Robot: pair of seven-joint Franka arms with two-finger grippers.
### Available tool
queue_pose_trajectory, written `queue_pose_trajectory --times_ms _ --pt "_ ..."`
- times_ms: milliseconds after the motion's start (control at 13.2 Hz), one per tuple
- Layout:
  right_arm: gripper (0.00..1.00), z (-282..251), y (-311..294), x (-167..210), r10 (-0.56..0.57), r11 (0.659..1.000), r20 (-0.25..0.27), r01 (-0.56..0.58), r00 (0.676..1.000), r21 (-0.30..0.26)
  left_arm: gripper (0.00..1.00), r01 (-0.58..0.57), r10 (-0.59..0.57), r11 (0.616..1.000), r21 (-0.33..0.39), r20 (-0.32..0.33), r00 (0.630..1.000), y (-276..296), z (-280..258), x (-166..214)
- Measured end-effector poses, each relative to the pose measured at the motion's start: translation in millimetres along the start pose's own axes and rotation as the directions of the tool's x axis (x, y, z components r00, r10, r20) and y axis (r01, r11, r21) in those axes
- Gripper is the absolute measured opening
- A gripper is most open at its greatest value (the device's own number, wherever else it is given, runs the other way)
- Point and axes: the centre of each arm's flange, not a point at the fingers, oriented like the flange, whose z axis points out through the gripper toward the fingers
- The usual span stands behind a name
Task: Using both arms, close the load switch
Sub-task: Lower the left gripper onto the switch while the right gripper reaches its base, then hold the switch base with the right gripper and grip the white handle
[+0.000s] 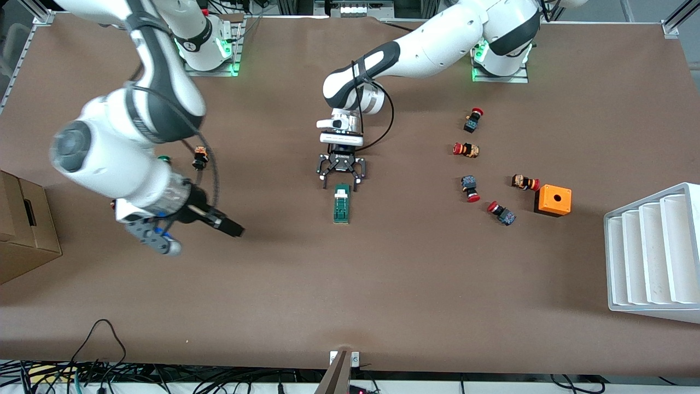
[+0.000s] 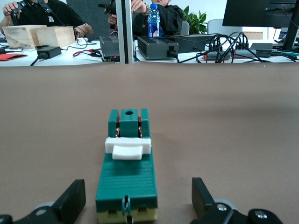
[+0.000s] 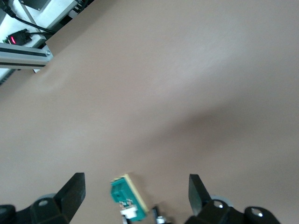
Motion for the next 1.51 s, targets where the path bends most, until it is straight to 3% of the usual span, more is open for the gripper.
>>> queue_pose_trajectory --times_ms 227,378,454,606,757,984,1135,1514 --pt "0.98 34 -29 -35 0.116 0.993 -0.002 -0.116 0.993 0.017 0.96 -0.019 0.018 1.0 -0.013 -0.015 1.0 -3 6 -6" --pt "0.97 49 -43 -53 0.184 0.982 -0.007 -0.183 0.983 0.037 0.77 -0.02 0.02 1.0 -0.017 -0.02 1.0 -1 5 -6" --pt "0.96 57 -49 -62 0.217 0.975 -0.009 -0.216 0.976 0.048 0.77 -0.022 0.021 1.0 -0.016 -0.022 1.0 -1 5 -6" --pt "0.94 81 -58 -88 0.275 0.96 -0.004 -0.274 0.961 0.054 0.6 -0.027 0.027 1.0 0.001 -0.038 0.999 -5 6 -8" --pt "0.85 111 -65 -116 0.322 0.946 0.006 -0.322 0.947 0.04 0.59 -0.028 0.028 1.0 0.002 -0.04 0.999 -5 5 -8" --pt "0.81 141 -60 -140 0.379 0.925 0.005 -0.379 0.925 0.032 0.56 -0.029 0.029 1.0 0.003 -0.042 0.999 -6 5 -8" --pt "0.66 158 -53 -152 0.408 0.913 -0.002 -0.408 0.913 0.016 0.52 -0.029 0.03 1.0 0.009 -0.048 0.998 -7 5 -9" --pt "0.56 190 -42 -191 0.431 0.902 -0.028 -0.432 0.902 -0.017 0.51 -0.03 0.031 1.0 0.009 -0.049 0.998 -7 5 -9"
